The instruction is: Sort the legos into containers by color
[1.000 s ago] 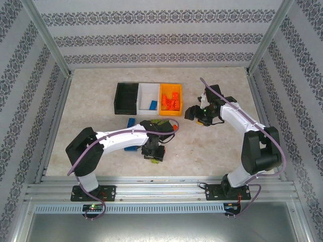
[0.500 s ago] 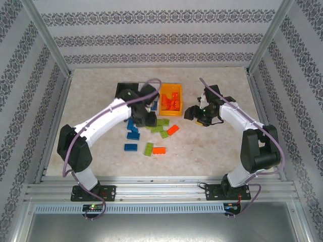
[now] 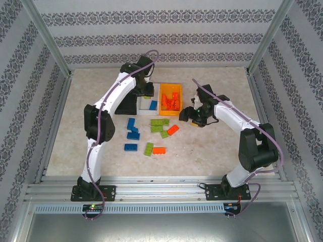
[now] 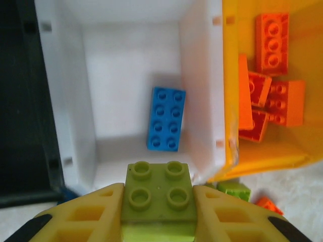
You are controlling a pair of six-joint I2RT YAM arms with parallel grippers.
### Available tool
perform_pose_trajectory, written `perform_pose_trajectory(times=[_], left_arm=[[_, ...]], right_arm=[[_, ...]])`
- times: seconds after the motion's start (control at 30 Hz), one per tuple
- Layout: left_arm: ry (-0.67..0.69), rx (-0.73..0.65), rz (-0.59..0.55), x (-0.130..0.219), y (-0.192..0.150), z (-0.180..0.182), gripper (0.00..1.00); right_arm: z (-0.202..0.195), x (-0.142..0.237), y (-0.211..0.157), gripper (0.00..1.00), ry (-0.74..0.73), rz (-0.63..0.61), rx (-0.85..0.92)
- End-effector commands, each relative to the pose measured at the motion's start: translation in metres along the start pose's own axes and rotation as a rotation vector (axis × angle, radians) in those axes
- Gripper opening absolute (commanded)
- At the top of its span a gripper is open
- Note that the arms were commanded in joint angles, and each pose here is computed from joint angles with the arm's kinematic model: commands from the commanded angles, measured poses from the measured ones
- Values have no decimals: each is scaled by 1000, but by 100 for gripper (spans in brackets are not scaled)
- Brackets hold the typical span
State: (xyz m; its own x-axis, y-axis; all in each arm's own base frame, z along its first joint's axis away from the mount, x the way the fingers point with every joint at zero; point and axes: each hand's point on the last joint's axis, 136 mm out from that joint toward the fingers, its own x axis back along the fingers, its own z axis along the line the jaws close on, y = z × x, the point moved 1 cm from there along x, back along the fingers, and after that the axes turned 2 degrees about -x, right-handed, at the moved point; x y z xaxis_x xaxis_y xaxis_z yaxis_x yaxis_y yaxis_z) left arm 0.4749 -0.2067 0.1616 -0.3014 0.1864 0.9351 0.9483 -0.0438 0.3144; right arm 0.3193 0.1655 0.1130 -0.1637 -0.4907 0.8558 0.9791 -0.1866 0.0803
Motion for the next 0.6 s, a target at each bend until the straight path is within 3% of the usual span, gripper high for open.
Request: perform_pose_trajectory(times=[0.0, 0.17, 0.57], left_arm=[[-17, 14, 41, -4, 2, 14, 33], [-44, 72, 48, -16, 11, 28, 33], [28, 167, 6, 3, 23, 89, 33]], right_arm=[[-2, 7, -5, 69, -41, -2, -15], [-5, 8, -8, 69, -66, 1, -21], [-3, -4, -20, 69, -73, 36, -18]])
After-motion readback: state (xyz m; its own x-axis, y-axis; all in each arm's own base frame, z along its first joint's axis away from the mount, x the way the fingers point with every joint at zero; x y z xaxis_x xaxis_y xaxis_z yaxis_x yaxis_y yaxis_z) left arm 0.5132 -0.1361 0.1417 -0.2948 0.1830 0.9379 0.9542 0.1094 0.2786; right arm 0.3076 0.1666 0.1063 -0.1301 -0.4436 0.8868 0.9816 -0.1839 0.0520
